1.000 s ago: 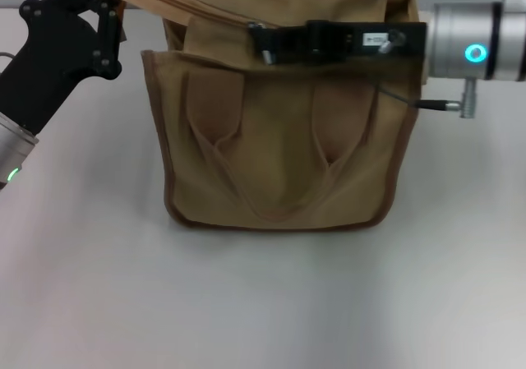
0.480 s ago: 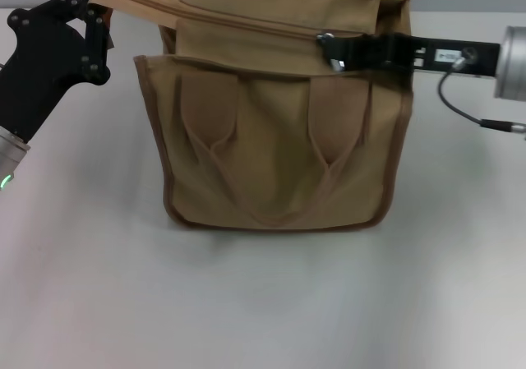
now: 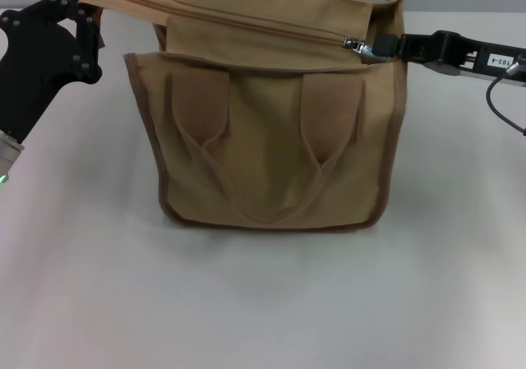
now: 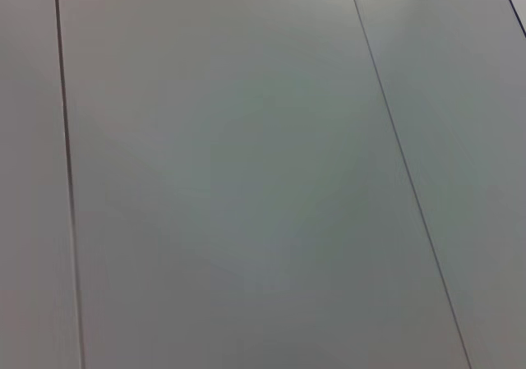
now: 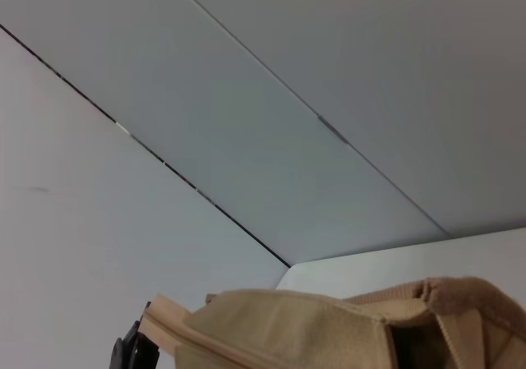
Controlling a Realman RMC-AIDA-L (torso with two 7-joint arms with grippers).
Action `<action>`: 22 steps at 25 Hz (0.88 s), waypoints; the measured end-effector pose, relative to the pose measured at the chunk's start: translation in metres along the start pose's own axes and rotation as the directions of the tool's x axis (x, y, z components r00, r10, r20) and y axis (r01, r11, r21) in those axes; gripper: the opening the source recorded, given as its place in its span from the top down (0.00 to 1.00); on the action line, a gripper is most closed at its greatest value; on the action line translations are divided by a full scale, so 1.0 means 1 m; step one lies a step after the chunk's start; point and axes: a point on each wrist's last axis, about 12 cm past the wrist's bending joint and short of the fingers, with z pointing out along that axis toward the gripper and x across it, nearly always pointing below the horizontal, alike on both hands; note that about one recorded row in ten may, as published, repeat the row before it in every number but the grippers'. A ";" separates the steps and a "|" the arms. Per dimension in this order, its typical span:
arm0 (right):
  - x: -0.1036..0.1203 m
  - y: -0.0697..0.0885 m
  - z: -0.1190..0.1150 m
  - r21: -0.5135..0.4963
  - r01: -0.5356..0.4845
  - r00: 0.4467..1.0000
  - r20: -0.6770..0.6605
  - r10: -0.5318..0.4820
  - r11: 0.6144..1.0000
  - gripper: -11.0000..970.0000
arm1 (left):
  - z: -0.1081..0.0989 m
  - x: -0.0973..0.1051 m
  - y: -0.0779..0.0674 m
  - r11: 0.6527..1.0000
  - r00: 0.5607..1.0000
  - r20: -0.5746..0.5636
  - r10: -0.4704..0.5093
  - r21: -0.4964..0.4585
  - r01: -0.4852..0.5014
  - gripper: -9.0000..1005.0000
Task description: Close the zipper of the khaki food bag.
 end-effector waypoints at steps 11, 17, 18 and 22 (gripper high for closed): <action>0.003 0.002 -0.019 -0.064 0.087 0.990 0.121 -0.079 0.994 0.99 | 0.002 0.000 -0.001 1.000 1.000 -0.002 -0.003 0.007 0.003 0.92; 0.014 0.008 -0.044 -0.121 0.255 0.944 0.246 -0.220 0.959 0.78 | 0.002 0.001 -0.002 1.000 1.000 -0.006 -0.008 0.006 0.008 0.92; 0.017 0.009 -0.047 -0.119 0.290 0.934 0.253 -0.254 0.949 0.74 | 0.002 0.002 -0.003 1.000 1.000 -0.010 -0.012 0.004 0.012 0.92; 0.038 0.014 -0.058 -0.120 0.505 0.841 0.289 -0.457 0.855 0.58 | 0.001 0.004 -0.004 1.000 0.999 -0.023 -0.022 -0.005 0.022 0.92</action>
